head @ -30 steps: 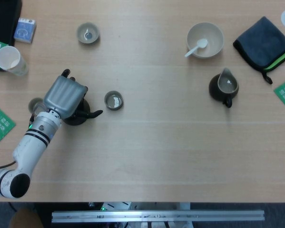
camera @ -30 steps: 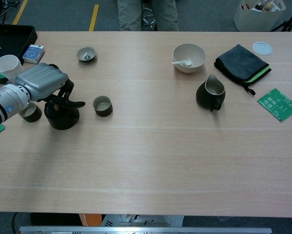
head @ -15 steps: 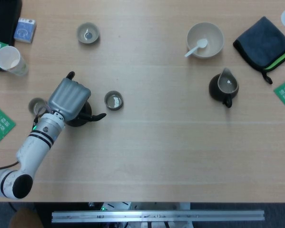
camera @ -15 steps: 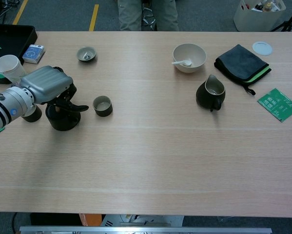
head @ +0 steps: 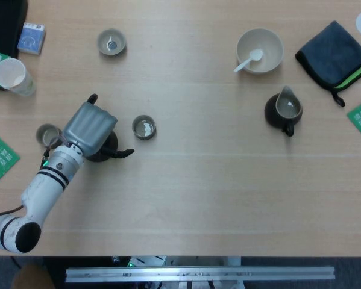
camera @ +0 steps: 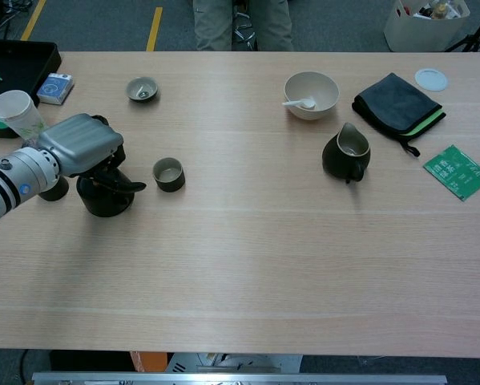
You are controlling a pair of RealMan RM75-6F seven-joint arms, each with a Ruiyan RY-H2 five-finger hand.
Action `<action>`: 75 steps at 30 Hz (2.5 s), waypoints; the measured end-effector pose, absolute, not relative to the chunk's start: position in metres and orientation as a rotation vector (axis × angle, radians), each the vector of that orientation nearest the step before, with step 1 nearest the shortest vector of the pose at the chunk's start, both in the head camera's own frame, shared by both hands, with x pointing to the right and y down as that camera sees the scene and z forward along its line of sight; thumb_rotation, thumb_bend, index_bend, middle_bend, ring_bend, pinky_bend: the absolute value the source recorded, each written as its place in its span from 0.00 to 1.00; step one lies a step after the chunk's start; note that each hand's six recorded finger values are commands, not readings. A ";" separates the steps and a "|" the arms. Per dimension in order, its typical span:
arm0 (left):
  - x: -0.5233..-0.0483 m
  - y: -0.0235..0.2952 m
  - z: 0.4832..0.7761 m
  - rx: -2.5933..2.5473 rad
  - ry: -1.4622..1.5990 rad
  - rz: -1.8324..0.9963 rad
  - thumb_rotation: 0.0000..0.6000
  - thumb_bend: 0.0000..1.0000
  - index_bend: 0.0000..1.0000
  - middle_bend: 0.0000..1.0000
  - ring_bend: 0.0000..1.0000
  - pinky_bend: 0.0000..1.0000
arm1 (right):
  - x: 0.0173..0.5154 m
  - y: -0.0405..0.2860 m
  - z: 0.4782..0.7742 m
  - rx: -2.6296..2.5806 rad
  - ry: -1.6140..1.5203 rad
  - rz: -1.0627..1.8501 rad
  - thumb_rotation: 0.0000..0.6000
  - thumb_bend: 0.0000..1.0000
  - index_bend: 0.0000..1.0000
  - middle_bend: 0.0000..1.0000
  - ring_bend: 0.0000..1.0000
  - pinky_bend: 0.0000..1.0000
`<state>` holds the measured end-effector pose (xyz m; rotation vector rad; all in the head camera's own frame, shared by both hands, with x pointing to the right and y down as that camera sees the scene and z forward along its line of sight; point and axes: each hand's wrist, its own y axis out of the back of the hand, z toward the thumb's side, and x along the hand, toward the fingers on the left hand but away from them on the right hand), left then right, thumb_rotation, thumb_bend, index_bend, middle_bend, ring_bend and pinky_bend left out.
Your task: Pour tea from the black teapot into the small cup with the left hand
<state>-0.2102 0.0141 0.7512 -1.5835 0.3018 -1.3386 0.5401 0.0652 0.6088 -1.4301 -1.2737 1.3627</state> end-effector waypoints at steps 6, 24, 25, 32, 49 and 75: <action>-0.210 0.013 0.749 -1.574 0.299 -1.339 0.12 0.11 0.87 0.96 0.75 0.18 | 0.541 0.066 0.607 -1.426 -1.278 1.359 1.00 0.01 0.18 0.20 0.13 0.14; -0.215 0.011 0.746 -1.526 0.288 -1.359 0.12 0.11 0.91 1.00 0.83 0.18 | 0.542 0.066 0.606 -1.421 -1.287 1.352 1.00 0.01 0.18 0.20 0.13 0.14; -0.215 0.011 0.747 -1.527 0.288 -1.359 0.12 0.11 0.90 1.00 0.82 0.18 | 0.542 0.066 0.606 -1.421 -1.287 1.352 1.00 0.01 0.18 0.20 0.13 0.14; -0.215 0.012 0.751 -1.533 0.288 -1.362 0.14 0.11 0.89 1.00 0.81 0.18 | 0.542 0.066 0.607 -1.422 -1.287 1.355 1.00 0.01 0.18 0.20 0.13 0.14; -0.212 0.017 0.755 -1.511 0.233 -1.353 0.33 0.12 0.87 0.99 0.78 0.18 | 0.544 0.067 0.607 -1.419 -1.289 1.360 1.00 0.01 0.18 0.20 0.13 0.14; -0.205 0.017 0.754 -1.522 0.207 -1.373 0.03 0.16 0.92 1.00 0.82 0.18 | 0.547 0.068 0.609 -1.421 -1.293 1.369 1.00 0.01 0.18 0.20 0.13 0.14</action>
